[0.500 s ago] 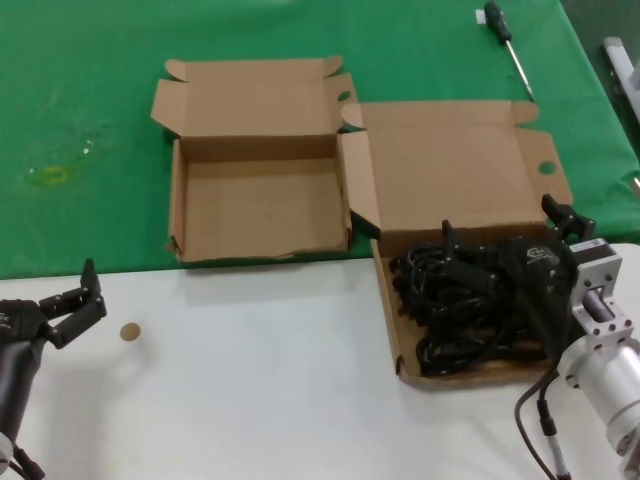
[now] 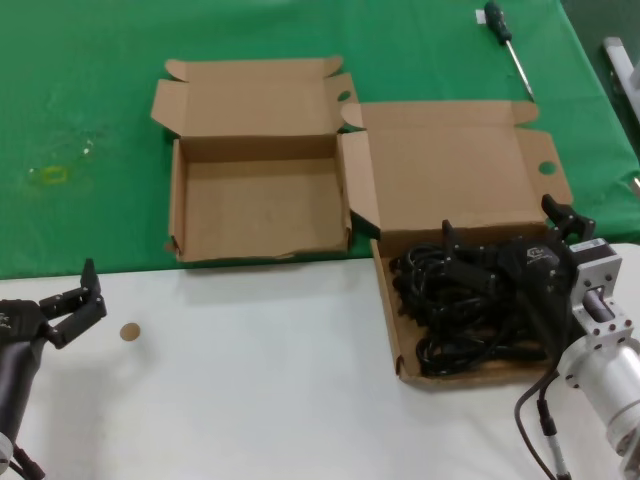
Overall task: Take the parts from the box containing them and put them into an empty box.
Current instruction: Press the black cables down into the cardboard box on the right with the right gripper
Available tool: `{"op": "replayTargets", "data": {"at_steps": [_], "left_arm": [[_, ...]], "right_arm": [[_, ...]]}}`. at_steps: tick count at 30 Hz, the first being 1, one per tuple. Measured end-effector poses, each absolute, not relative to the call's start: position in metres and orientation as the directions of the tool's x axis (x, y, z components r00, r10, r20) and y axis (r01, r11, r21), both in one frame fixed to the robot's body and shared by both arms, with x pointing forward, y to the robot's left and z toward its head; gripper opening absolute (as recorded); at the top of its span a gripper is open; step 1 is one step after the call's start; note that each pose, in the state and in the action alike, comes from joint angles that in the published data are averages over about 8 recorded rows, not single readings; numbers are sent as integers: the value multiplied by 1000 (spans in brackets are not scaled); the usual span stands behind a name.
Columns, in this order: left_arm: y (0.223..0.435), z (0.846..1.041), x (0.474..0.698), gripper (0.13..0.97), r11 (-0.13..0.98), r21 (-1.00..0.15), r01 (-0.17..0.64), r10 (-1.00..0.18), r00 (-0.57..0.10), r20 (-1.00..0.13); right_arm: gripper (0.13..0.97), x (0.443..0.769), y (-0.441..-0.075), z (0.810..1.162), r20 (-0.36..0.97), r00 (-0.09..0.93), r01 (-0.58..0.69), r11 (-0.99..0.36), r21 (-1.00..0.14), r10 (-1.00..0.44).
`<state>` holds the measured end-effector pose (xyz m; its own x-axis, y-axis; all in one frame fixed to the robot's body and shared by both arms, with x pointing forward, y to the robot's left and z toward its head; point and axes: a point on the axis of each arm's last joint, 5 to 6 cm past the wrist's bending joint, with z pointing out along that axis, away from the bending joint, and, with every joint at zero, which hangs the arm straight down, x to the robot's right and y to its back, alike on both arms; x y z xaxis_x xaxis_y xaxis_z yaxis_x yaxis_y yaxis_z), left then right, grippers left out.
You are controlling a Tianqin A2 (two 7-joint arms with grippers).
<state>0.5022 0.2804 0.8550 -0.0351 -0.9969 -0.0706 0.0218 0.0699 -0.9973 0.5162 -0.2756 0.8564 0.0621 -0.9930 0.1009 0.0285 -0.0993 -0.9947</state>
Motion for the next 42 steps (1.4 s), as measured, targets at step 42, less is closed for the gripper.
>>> {"op": "replayTargets", "data": {"at_steps": [42], "left_arm": [[280,855,502,769,70,-997,22,-997,-35,-71]], "right_arm": [[966,515,-290,865,195,118,36,-192,-981,-974]]}}
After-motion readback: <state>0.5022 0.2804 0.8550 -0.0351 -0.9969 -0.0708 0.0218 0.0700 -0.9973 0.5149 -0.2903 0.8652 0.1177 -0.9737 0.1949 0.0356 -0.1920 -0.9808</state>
